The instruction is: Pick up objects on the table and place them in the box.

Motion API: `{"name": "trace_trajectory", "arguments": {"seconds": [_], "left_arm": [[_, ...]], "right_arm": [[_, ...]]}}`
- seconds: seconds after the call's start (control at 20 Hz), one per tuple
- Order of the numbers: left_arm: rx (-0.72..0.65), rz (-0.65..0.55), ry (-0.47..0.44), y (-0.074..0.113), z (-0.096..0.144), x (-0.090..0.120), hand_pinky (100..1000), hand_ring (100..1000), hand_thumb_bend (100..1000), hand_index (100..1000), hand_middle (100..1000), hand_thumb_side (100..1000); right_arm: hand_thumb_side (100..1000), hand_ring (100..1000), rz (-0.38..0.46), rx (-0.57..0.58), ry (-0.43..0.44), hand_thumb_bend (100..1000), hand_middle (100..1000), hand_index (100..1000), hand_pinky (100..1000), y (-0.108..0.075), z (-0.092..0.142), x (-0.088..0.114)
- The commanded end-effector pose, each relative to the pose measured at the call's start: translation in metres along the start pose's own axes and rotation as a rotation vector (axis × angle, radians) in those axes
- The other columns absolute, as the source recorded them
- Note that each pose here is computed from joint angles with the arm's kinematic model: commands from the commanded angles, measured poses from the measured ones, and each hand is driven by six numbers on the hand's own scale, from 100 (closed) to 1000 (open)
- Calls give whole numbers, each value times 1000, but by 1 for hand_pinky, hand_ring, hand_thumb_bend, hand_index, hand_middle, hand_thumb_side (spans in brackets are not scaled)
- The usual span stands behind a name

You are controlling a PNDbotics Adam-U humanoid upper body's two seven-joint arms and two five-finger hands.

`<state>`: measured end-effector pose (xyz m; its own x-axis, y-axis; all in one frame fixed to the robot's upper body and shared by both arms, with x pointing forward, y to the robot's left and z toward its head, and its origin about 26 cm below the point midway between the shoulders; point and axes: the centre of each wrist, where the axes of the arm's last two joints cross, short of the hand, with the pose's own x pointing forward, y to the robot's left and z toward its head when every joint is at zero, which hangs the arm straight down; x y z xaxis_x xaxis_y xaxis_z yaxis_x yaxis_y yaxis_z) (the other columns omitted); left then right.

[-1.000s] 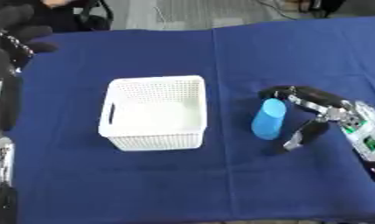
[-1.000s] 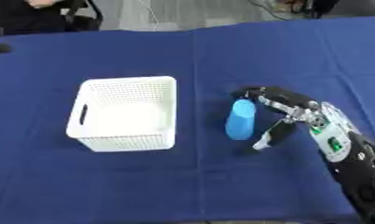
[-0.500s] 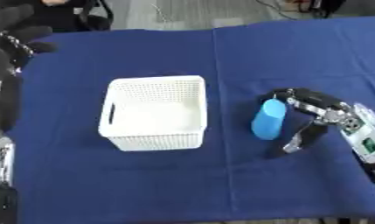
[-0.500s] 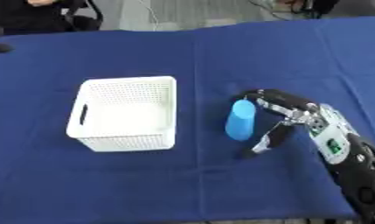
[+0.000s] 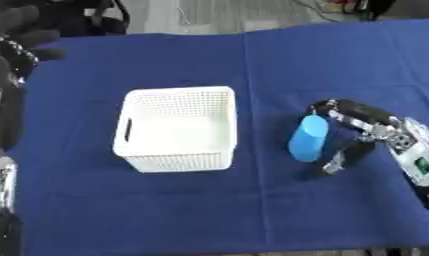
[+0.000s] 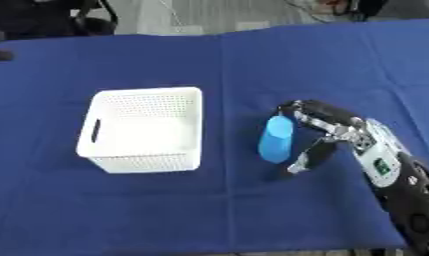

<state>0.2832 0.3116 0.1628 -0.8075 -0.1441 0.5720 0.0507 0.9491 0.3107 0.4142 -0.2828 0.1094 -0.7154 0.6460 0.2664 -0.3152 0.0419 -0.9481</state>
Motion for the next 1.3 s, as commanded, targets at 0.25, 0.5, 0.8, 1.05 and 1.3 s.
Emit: {"name": "trace_trajectory", "arguments": {"seconds": [0.25,0.5,0.8,1.05,1.3], "left_arm": [[-7,-5,-31,2,-5,6,739,775,1000,927,904,794],[-6,-5,-31,2,-5,6,739,776,1000,926,905,796],[-6,-5,-31,1,-5,6,739,776,1000,925,905,796],[-7,-5,-32,1,-6,6,739,776,1000,924,905,797],[-8,-4,-32,1,-6,6,739,776,1000,923,905,798]], "right_arm": [[458,629,16,-58,-11,362,472,603,653,-11,2,2],[463,523,8,-88,-9,100,361,485,571,-9,3,1],[473,413,2,-116,-12,100,265,381,455,-9,3,1],[470,376,5,-117,-13,100,238,358,399,-7,4,1],[467,367,3,-119,-14,100,233,354,387,-7,5,1]]}}
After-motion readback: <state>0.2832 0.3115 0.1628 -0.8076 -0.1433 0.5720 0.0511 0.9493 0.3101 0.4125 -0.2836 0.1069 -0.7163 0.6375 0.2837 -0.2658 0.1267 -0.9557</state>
